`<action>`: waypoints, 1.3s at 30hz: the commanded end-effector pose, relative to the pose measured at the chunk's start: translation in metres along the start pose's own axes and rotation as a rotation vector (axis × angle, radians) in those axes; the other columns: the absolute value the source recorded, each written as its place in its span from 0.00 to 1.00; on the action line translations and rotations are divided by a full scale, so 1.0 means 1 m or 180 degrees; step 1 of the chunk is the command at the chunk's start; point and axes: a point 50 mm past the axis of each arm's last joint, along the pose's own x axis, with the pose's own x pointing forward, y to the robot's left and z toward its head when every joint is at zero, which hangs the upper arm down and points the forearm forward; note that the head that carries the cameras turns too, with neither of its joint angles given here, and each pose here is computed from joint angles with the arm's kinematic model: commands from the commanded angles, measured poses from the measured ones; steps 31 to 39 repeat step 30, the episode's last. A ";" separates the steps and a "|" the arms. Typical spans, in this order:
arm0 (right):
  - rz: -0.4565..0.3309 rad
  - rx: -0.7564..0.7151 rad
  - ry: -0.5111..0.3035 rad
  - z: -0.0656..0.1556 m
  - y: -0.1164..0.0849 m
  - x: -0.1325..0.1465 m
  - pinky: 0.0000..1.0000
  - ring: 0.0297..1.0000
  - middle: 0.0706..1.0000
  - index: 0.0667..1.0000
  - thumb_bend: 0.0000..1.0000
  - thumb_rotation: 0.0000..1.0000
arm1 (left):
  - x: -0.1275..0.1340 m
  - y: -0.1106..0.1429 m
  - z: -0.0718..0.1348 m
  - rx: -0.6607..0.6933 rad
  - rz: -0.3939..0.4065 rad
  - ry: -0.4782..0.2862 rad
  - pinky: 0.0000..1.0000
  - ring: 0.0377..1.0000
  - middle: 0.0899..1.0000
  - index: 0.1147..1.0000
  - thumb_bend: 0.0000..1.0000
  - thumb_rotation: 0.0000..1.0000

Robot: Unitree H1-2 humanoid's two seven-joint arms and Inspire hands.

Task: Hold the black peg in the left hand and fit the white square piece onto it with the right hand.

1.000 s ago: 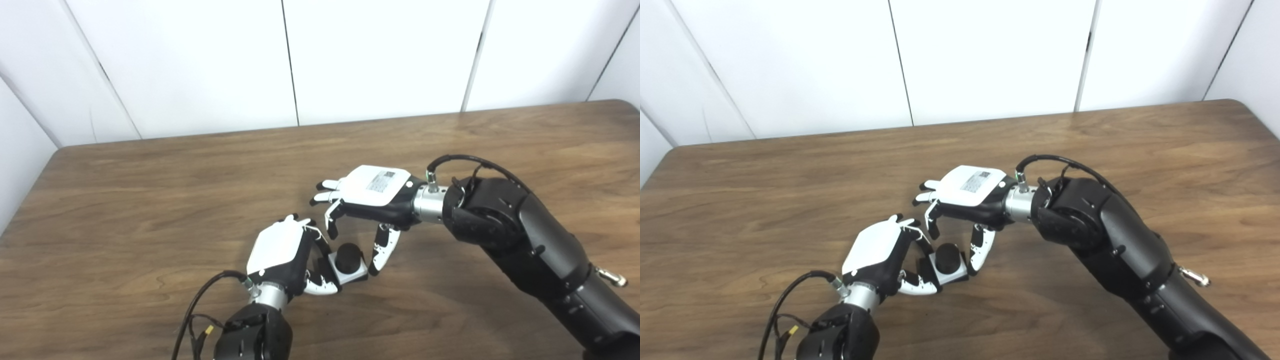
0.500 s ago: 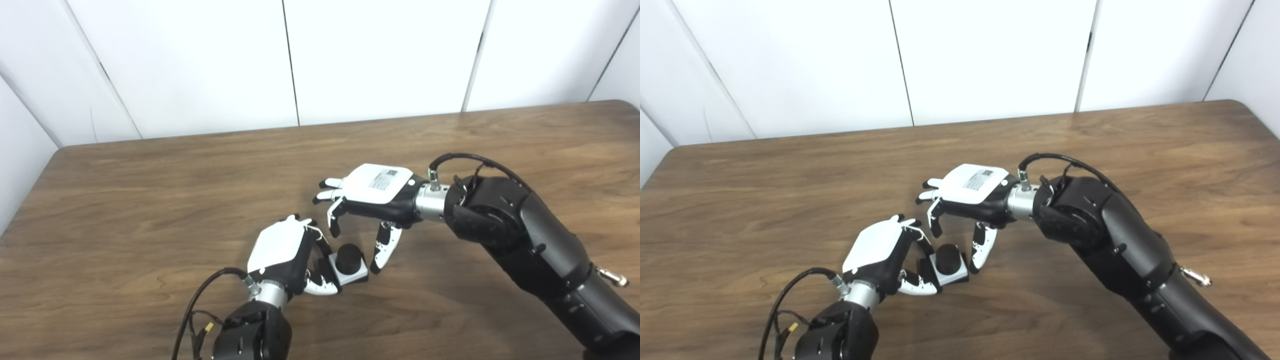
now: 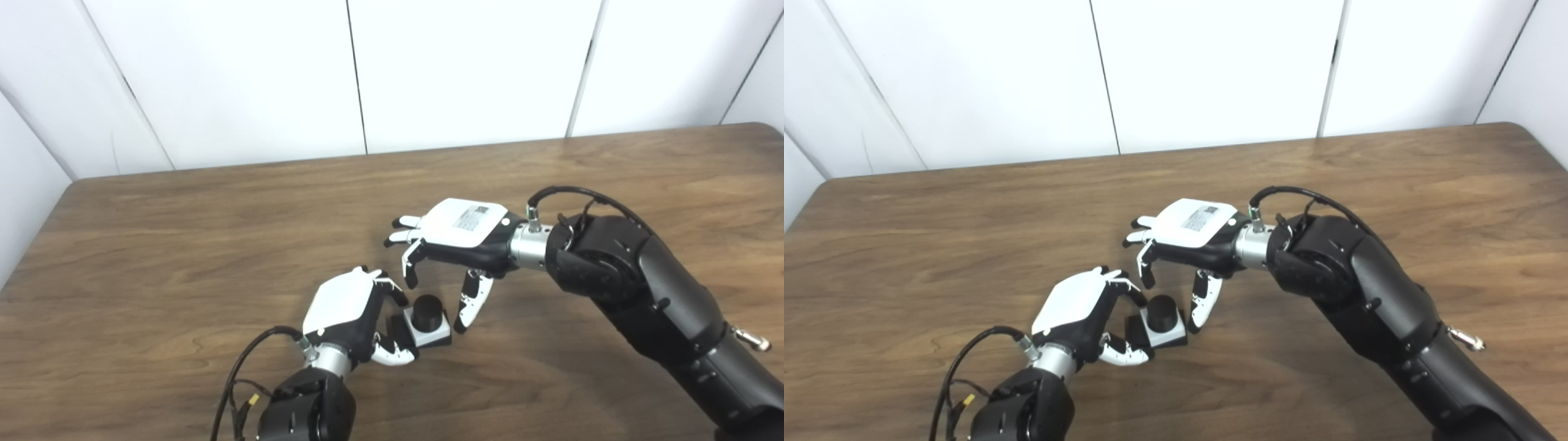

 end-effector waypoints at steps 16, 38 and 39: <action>-0.0234 0.0032 0.0100 -0.007 -0.021 -0.008 0.92 1.00 0.94 0.61 0.92 0.23 | -0.005 0.024 -0.001 0.0153 0.0121 0.0015 1.00 1.00 0.93 0.58 0.97 0.10; -0.0360 0.0421 0.0380 -0.028 -0.025 -0.033 0.89 1.00 0.95 0.66 0.94 0.33 | -0.018 0.052 -0.021 0.0021 0.0114 0.0098 0.99 1.00 0.94 0.79 1.00 0.30; -0.0360 0.0421 0.0380 -0.028 -0.025 -0.033 0.89 1.00 0.95 0.66 0.94 0.33 | -0.018 0.052 -0.021 0.0021 0.0114 0.0098 0.99 1.00 0.94 0.79 1.00 0.30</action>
